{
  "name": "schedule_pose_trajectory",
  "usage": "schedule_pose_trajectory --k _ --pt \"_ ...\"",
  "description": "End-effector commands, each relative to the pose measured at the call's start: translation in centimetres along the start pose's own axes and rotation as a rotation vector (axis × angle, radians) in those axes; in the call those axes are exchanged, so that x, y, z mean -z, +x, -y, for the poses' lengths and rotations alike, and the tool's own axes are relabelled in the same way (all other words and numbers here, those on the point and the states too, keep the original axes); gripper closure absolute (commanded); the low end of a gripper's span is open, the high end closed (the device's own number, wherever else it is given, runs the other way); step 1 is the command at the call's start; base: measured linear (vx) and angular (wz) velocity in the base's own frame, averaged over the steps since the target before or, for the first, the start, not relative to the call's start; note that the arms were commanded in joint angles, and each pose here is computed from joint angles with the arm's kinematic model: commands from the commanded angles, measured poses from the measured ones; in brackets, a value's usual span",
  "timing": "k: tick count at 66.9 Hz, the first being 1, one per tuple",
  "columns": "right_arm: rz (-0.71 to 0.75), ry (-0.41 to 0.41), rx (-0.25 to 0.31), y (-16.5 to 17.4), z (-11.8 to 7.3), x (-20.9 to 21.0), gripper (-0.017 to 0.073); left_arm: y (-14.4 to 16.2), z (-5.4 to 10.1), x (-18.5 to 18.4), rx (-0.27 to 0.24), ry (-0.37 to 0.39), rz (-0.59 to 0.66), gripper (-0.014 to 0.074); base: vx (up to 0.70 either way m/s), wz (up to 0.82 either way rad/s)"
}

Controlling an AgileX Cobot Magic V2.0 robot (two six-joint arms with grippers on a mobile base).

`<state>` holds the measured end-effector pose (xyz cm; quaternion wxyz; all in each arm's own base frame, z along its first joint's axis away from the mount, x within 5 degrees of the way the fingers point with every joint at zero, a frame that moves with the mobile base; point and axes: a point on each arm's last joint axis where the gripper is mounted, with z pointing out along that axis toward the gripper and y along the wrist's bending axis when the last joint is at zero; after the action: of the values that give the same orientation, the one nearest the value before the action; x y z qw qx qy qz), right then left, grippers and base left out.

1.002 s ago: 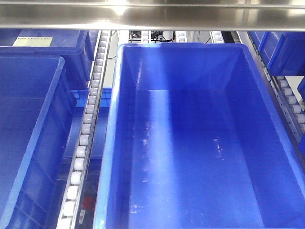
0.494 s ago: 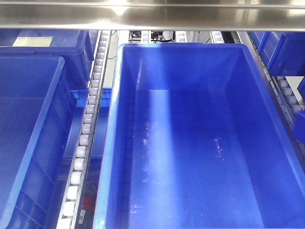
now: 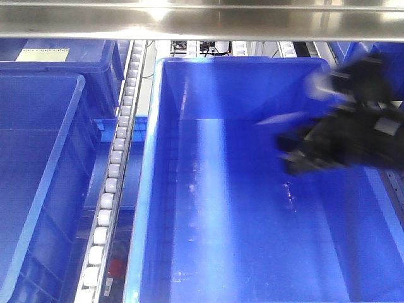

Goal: Pour parts from conveyor to right shelf
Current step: 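Extend the right arm over the empty blue bin, then lower the blue block into the bin and open the right gripper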

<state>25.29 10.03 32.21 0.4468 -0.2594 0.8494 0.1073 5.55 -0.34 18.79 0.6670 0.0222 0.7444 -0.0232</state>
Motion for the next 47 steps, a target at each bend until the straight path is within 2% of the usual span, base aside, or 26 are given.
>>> schedule_pose_trajectory --k 1,7,22,37,47 --pt "0.012 0.003 -0.028 -2.5 0.4 -1.7 0.0557 -1.3 0.0 0.2 0.009 0.006 0.092 0.0600 0.00 0.00" --pt "-0.092 -0.008 -0.087 -3.1 0.9 -3.9 0.0555 -1.3 0.0 0.2 0.009 0.006 0.092 0.0600 0.00 0.00" --pt "-0.330 0.049 -0.112 -3.3 2.5 -8.5 0.0551 -1.3 0.0 0.2 0.009 0.006 0.092 0.0600 0.00 0.00" --pt "-0.509 0.016 -0.134 -2.6 3.0 -12.4 0.0532 -1.3 0.0 0.2 0.009 0.006 0.092 0.0600 0.00 0.00" --pt "-0.566 0.008 -0.151 -2.3 3.2 -14.3 0.0463 -1.3 0.0 0.2 0.009 0.006 0.092 0.0600 0.00 0.00"
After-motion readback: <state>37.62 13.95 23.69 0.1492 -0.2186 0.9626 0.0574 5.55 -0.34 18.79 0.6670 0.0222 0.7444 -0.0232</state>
